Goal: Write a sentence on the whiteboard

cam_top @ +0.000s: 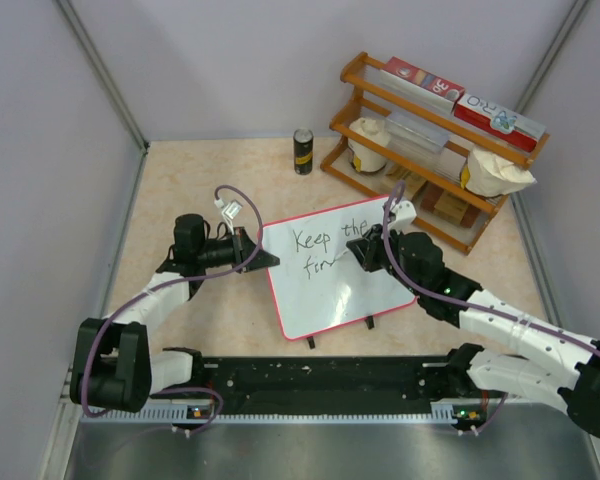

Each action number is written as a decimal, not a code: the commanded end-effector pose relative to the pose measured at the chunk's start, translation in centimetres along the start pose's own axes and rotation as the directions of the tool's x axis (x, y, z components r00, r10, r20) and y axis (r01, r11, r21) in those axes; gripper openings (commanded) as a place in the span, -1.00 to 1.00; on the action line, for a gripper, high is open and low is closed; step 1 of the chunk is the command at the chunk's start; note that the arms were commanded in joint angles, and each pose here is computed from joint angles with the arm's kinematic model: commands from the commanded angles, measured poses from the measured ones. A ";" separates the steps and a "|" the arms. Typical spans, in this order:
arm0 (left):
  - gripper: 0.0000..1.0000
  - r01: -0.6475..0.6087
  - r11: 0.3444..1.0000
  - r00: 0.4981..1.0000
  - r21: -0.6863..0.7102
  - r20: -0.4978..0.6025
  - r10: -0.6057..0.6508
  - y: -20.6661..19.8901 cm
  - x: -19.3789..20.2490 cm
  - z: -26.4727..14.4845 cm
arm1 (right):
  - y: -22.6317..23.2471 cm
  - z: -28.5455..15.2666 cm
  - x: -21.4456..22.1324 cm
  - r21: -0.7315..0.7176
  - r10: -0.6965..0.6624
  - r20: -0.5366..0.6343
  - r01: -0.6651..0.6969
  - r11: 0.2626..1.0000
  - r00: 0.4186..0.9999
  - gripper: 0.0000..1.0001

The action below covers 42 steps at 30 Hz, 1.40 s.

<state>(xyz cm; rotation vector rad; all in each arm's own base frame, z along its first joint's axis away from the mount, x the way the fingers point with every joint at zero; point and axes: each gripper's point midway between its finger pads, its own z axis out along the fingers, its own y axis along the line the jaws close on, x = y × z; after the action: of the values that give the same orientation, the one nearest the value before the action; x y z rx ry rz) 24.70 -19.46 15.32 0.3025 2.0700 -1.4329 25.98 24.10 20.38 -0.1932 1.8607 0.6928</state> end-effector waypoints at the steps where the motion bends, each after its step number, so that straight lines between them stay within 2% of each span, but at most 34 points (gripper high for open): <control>1: -1.00 -0.067 0.992 0.998 -0.105 0.015 0.069 2.6 0.4 -0.1 | 0.6 0.4 -2.3 -0.015 -0.007 0.050 0.008 1.000 0.999 -1.00; 11: -1.00 -0.068 0.992 0.997 -0.107 0.016 0.070 2.6 0.4 -0.1 | 1.2 0.4 -0.8 -0.065 -0.007 0.006 0.007 0.998 1.000 -1.00; 28: -1.00 -0.066 0.992 0.998 -0.106 0.016 0.068 2.6 0.4 -0.1 | 0.5 -0.1 1.4 -0.059 -0.019 -0.069 0.015 0.998 0.997 -1.00; 42: -1.00 -0.065 0.992 0.998 -0.107 0.015 0.067 2.7 0.5 -0.1 | -0.4 -0.5 2.0 -0.028 -0.045 -0.077 0.043 0.999 0.996 -1.00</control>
<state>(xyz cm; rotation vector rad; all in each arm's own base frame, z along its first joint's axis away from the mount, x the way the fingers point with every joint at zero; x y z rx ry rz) 24.69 -19.46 15.31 0.3030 2.0701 -1.4332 24.83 24.79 19.41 -0.2703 1.8991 0.7467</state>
